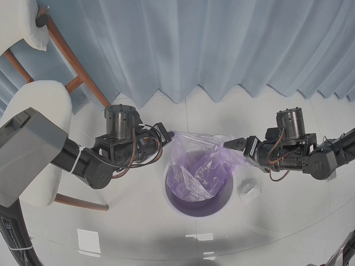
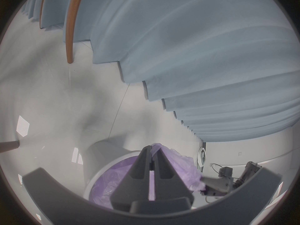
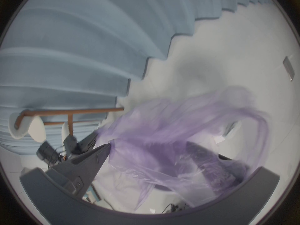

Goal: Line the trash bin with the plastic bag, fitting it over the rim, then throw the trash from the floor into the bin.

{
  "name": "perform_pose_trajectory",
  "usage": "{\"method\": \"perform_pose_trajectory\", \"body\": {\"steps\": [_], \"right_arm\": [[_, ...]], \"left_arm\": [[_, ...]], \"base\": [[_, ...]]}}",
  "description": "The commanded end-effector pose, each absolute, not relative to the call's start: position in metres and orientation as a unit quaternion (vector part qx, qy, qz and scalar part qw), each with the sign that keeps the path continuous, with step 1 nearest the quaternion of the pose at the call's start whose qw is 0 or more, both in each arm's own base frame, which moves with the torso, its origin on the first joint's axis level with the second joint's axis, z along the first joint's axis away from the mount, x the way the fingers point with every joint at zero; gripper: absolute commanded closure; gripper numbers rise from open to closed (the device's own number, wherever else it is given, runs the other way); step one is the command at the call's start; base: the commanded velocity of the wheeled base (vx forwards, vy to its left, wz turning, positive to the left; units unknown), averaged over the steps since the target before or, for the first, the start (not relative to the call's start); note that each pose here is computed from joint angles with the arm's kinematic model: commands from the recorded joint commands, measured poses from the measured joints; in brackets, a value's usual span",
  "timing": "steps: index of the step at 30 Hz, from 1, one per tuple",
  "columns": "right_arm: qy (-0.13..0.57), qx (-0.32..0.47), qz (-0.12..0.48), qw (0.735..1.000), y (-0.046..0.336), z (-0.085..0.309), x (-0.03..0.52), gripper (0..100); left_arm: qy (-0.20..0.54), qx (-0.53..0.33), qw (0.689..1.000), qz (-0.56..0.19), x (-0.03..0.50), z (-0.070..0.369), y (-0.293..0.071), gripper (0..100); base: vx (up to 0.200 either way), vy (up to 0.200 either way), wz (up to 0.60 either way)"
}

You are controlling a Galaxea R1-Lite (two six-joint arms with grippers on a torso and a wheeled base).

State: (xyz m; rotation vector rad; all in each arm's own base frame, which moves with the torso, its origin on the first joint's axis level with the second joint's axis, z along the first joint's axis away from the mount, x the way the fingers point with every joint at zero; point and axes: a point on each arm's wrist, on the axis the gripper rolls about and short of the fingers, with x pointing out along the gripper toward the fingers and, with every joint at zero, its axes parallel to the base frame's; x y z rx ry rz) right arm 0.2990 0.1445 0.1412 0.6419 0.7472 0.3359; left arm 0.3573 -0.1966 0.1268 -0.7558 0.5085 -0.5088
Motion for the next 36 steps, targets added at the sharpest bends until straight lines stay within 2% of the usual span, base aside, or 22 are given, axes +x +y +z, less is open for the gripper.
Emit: {"method": "perform_pose_trajectory", "body": {"steps": [1,5,7,10,14,17,18,19,23,31,33,36], "right_arm": [[0.295,0.318,0.1,0.895,0.099,0.14,0.328,0],[0.276,0.323,0.123,0.897,0.087,0.156,0.329,0],[0.286,0.355,0.167,0.874,0.083,0.169,0.315,0],[0.32,0.407,0.187,0.835,0.06,0.165,0.297,0],[0.335,0.389,0.185,0.838,0.053,0.16,0.273,0],[0.367,0.3,0.203,0.857,0.049,0.135,0.244,0],[0.369,0.291,0.203,0.859,0.048,0.132,0.243,0],[0.38,0.255,0.198,0.867,0.038,0.117,0.239,0],[0.387,0.238,0.16,0.876,0.013,0.101,0.246,0],[0.358,0.22,0.158,0.893,0.004,0.11,0.253,0],[0.352,0.221,0.166,0.894,0.009,0.117,0.247,0],[0.361,0.223,0.206,0.882,0.034,0.129,0.229,0]], "left_arm": [[0.238,-0.365,0.866,-0.246,0.346,0.139,-0.186,100],[0.254,-0.36,0.86,-0.26,0.334,0.136,-0.184,100],[0.258,-0.359,0.858,-0.261,0.332,0.135,-0.182,100],[0.254,-0.362,0.859,-0.257,0.336,0.136,-0.178,100],[0.25,-0.367,0.861,-0.248,0.339,0.137,-0.17,100],[0.25,-0.367,0.862,-0.245,0.339,0.136,-0.168,100],[0.25,-0.367,0.862,-0.245,0.339,0.136,-0.168,100],[0.25,-0.368,0.862,-0.245,0.339,0.137,-0.168,100],[0.248,-0.368,0.862,-0.246,0.339,0.138,-0.169,100],[0.247,-0.367,0.862,-0.247,0.339,0.138,-0.169,100],[0.246,-0.367,0.862,-0.248,0.339,0.139,-0.169,100],[0.245,-0.367,0.862,-0.249,0.338,0.14,-0.17,100]], "base": [[0.0,0.0,0.0],[0.0,0.0,0.0],[0.0,0.0,0.0],[0.0,0.0,0.0],[0.0,0.0,0.0],[0.0,0.0,0.0],[0.0,0.0,0.0],[0.0,0.0,0.0],[0.0,0.0,0.0],[0.0,0.0,0.0],[0.0,0.0,0.0],[0.0,0.0,0.0]]}}
